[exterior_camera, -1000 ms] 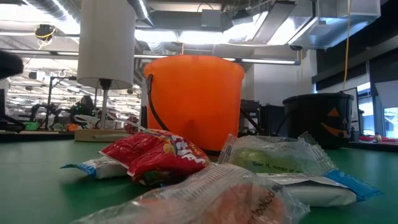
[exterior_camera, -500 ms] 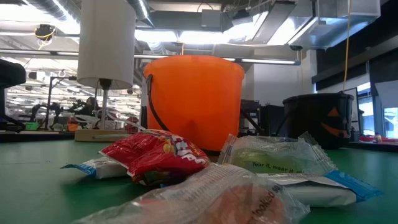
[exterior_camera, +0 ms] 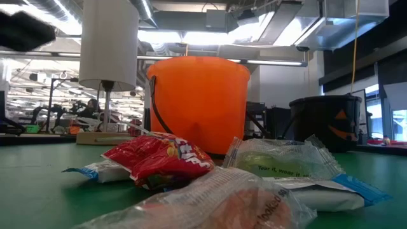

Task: Sort candy
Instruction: Put the green candy into the pink bucket

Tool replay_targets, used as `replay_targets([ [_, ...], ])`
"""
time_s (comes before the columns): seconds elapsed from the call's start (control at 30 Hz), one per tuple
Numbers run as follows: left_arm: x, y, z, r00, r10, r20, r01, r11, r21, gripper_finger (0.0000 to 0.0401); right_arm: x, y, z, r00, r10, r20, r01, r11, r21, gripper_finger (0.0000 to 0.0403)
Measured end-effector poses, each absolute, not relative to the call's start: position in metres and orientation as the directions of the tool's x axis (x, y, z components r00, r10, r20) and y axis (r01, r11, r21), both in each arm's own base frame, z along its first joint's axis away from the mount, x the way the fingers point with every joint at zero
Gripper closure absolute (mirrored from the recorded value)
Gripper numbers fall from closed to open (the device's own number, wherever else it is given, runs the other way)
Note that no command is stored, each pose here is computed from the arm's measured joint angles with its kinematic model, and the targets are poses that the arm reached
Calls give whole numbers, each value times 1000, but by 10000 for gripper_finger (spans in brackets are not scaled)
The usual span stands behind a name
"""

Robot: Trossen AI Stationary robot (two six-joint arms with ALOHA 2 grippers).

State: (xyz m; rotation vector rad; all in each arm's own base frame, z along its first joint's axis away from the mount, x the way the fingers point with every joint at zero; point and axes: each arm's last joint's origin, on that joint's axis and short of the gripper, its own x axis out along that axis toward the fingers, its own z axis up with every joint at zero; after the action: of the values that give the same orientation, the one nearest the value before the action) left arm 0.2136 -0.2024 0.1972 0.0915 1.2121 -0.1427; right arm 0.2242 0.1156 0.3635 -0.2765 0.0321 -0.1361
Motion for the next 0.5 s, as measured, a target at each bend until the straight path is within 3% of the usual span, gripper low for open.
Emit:
replay_targets([
  [0.3, 197, -170, 265, 643, 3, -766, 33, 999, 31, 397, 224, 116, 364, 990, -138, -8, 131, 954, -271, 237],
  [0.5, 195, -138, 296, 747, 61, -662, -34, 998, 54, 397, 224, 116, 366, 990, -138, 4, 135, 956, -262, 237],
])
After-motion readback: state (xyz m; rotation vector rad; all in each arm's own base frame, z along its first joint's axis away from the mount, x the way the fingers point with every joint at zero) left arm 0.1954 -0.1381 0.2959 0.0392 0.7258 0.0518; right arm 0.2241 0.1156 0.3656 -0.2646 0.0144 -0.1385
